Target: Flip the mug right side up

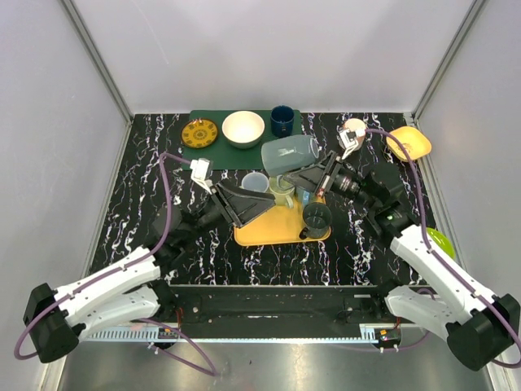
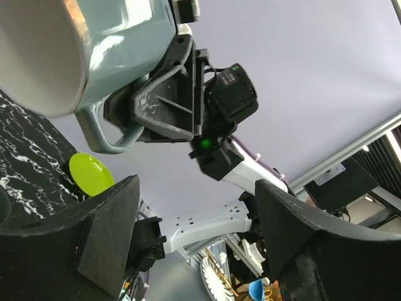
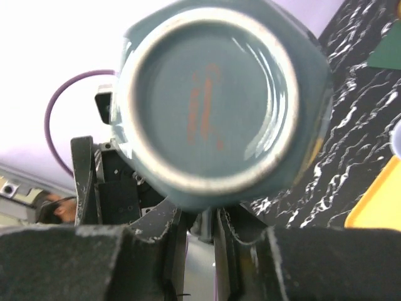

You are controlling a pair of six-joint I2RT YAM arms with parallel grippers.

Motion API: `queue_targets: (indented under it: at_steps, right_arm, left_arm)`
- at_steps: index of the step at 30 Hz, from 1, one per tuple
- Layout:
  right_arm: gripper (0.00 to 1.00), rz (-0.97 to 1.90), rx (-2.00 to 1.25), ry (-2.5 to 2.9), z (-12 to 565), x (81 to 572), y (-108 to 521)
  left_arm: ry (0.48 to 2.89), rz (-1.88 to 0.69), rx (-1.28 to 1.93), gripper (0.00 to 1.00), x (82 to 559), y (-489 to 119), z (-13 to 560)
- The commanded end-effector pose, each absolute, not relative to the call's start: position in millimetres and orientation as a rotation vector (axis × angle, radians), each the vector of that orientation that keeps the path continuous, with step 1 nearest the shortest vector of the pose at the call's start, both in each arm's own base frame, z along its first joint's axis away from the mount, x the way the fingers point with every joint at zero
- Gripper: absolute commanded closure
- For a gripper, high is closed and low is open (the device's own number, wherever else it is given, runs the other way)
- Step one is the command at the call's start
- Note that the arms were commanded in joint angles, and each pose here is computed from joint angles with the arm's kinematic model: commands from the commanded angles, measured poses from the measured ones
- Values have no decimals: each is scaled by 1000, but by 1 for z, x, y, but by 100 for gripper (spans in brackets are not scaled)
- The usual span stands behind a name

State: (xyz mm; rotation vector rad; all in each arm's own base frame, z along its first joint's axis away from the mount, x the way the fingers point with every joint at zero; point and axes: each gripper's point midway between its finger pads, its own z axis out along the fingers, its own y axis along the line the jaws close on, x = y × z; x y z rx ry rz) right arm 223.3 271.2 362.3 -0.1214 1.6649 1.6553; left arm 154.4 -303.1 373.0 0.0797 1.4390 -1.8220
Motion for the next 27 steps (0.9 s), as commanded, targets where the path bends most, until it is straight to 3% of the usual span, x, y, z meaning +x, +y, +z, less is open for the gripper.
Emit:
queue_targets:
  at_steps: [1, 8, 20, 27]
  right_arm:
    - [100, 1466, -198, 1454, 438, 218, 247]
    - [100, 1082, -51, 1612, 418, 264, 212]
    - [100, 886, -42, 1632, 414, 298, 196]
    - [100, 796, 83, 1504, 391, 326, 142]
  left_arm:
    - [1437, -1747, 85, 23, 154, -287, 366]
    - [1453, -1645, 45, 23, 157, -266, 350]
    - [1453, -1582, 64, 23, 158, -260, 350]
    - [1487, -1552, 55, 23, 155, -253, 332]
